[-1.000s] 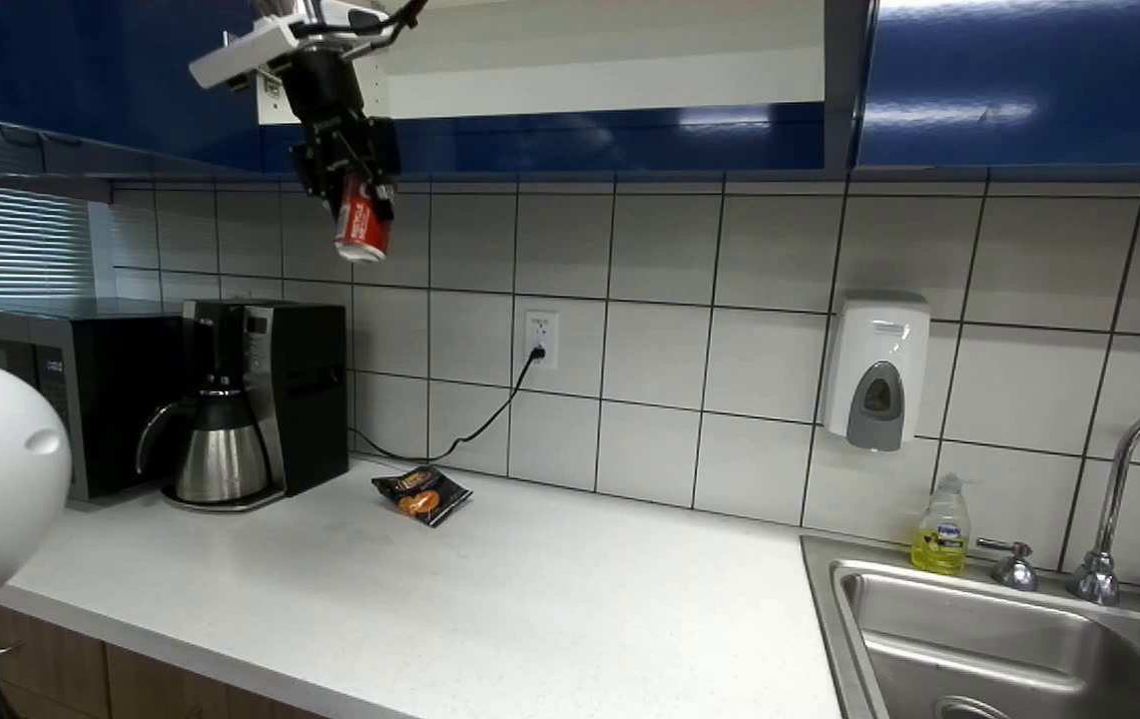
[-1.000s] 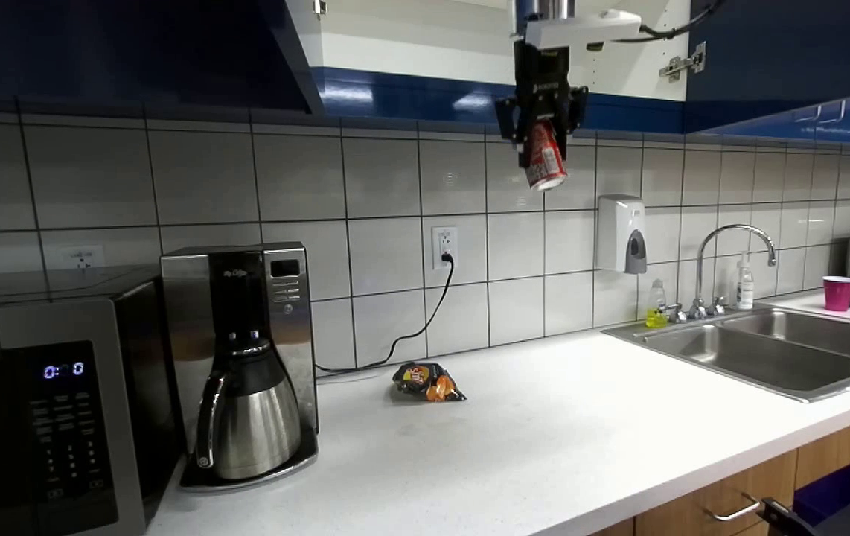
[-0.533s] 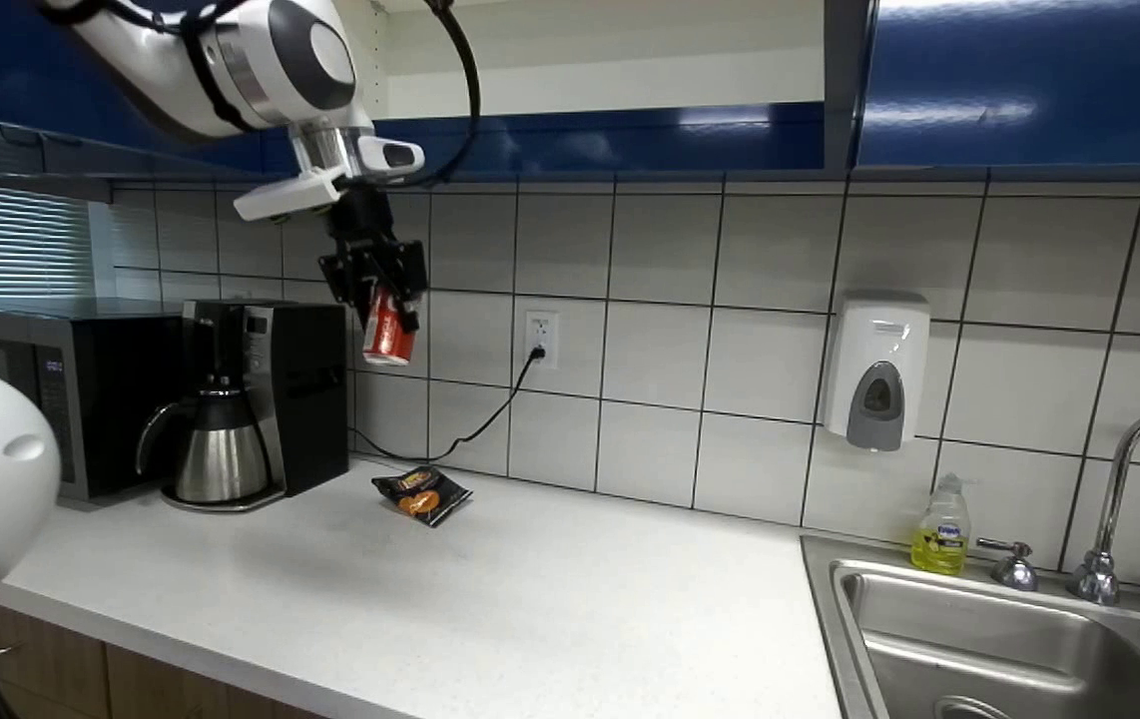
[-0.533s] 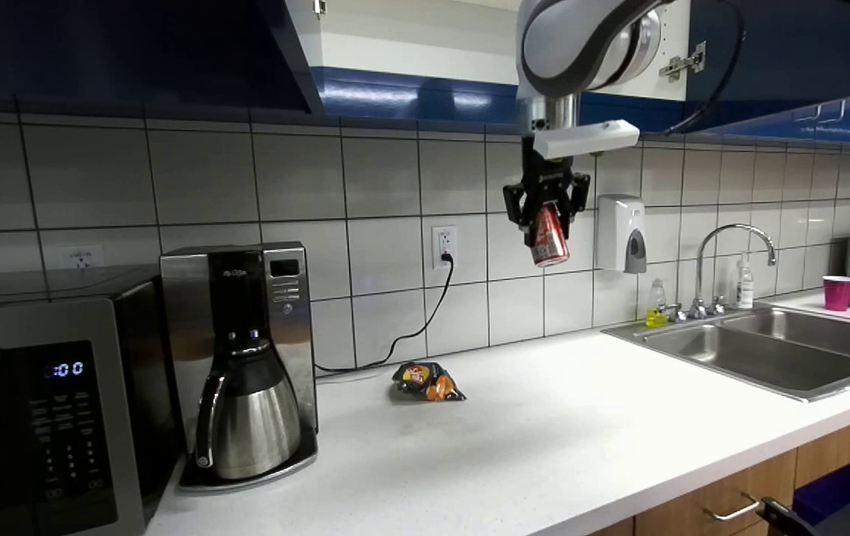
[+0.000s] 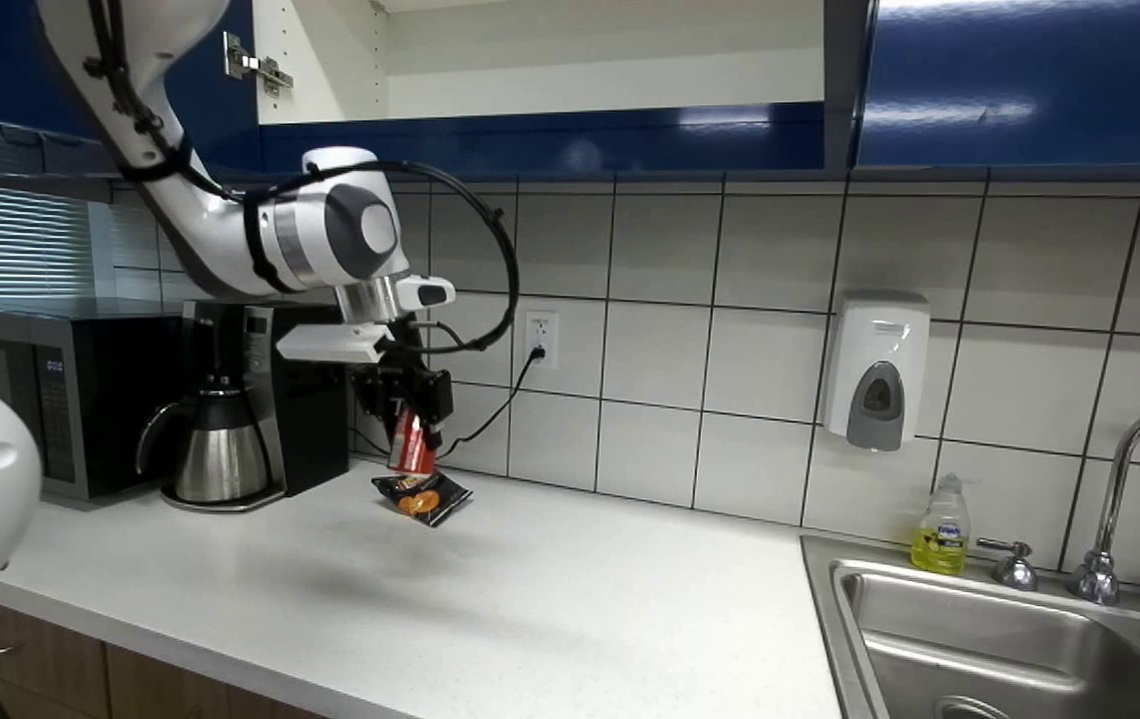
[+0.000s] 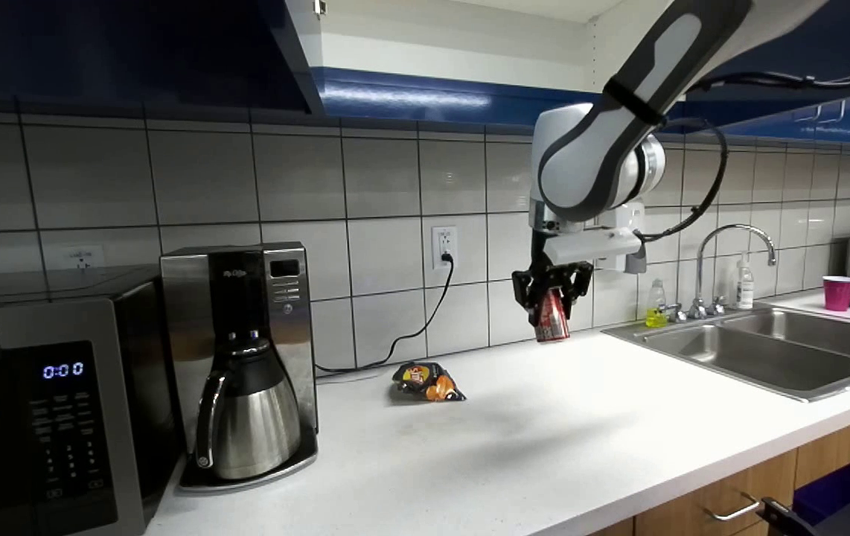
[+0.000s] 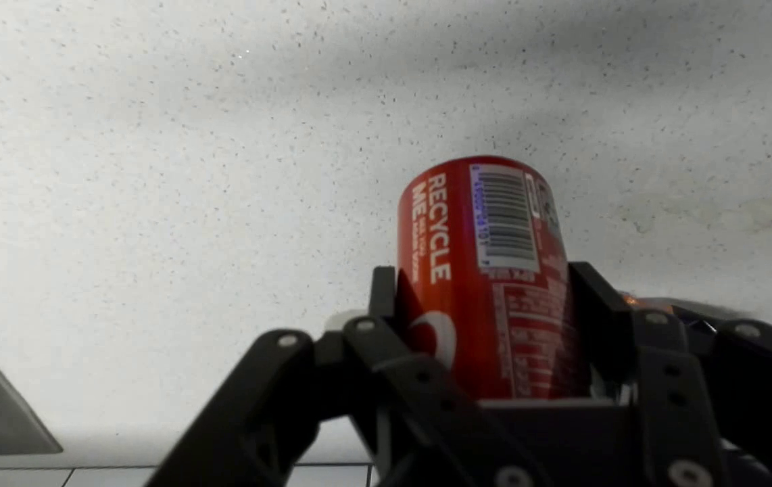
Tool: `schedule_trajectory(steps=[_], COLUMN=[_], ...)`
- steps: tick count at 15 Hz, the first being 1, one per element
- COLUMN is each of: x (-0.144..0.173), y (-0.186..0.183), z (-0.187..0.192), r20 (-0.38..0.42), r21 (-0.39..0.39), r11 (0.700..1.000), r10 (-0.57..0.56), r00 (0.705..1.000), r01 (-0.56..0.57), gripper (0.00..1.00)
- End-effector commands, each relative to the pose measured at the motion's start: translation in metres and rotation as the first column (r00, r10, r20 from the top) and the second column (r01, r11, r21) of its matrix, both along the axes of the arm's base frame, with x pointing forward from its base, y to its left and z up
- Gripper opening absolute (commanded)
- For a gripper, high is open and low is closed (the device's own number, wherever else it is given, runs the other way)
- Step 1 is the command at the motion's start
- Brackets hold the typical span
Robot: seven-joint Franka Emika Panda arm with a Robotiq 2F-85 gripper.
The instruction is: Place the red can on the counter.
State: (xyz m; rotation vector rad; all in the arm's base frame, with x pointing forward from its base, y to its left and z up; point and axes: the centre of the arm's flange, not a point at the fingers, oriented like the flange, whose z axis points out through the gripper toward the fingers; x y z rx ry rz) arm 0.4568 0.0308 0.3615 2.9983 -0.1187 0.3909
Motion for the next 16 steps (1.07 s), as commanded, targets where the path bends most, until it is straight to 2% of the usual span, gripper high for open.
schedule_trajectory(steps=[1, 8, 16], x=[0.02, 0.041, 0.053], y=[-0.012, -0.013, -0.018], z=[-0.051, -0.127, -0.172], r20=[0.026, 0.055, 0.087], r21=[-0.015, -0.036, -0.023], r11=[1.0, 0.994, 0.995], r10=[0.025, 0.101, 0.096], r00=[0.999, 0.993, 0.992], r01=[-0.025, -0.099, -0.094], gripper=[0.39, 0.39, 0.39])
